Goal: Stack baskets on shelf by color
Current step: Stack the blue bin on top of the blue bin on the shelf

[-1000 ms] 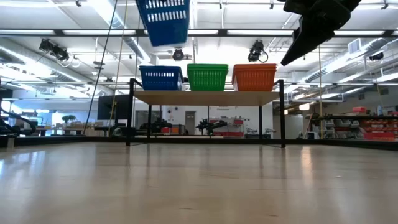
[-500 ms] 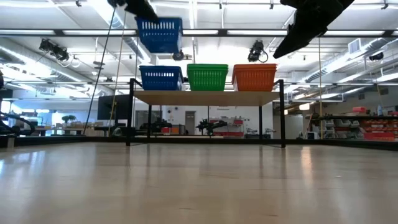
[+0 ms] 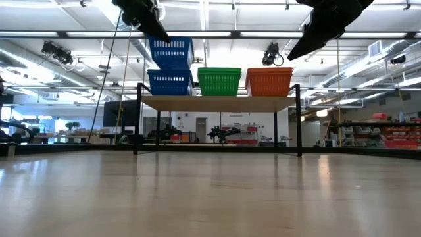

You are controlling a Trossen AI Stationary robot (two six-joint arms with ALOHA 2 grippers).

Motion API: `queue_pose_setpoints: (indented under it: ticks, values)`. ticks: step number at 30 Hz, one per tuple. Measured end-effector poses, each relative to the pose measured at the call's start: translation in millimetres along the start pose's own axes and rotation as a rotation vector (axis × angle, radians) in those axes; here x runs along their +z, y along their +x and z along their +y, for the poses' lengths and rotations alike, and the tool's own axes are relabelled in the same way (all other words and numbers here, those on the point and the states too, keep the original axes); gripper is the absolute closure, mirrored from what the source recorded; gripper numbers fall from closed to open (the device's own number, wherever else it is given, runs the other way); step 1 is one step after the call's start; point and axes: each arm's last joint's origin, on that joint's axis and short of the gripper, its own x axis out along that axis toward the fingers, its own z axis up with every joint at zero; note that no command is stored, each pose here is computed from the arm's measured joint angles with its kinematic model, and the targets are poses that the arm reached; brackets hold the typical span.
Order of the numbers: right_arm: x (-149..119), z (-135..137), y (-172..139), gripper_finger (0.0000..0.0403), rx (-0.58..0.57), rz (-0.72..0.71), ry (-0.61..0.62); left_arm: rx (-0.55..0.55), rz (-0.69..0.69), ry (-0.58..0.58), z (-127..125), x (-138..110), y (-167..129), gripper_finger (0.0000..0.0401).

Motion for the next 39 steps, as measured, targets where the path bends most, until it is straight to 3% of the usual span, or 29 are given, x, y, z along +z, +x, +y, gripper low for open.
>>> queue_pose_setpoints:
  ticks: [21, 39]
  values:
    - [2, -7, 2, 0.0197, -0.038, -0.008, -0.001, -0.073, 0.076, -0.003, 8, -13, 37, 0.0378]
    - [2, -7, 2, 0.0197, -0.037, -0.006, -0.001, -0.045, 0.095, -0.110, 8, -13, 36, 0.0272]
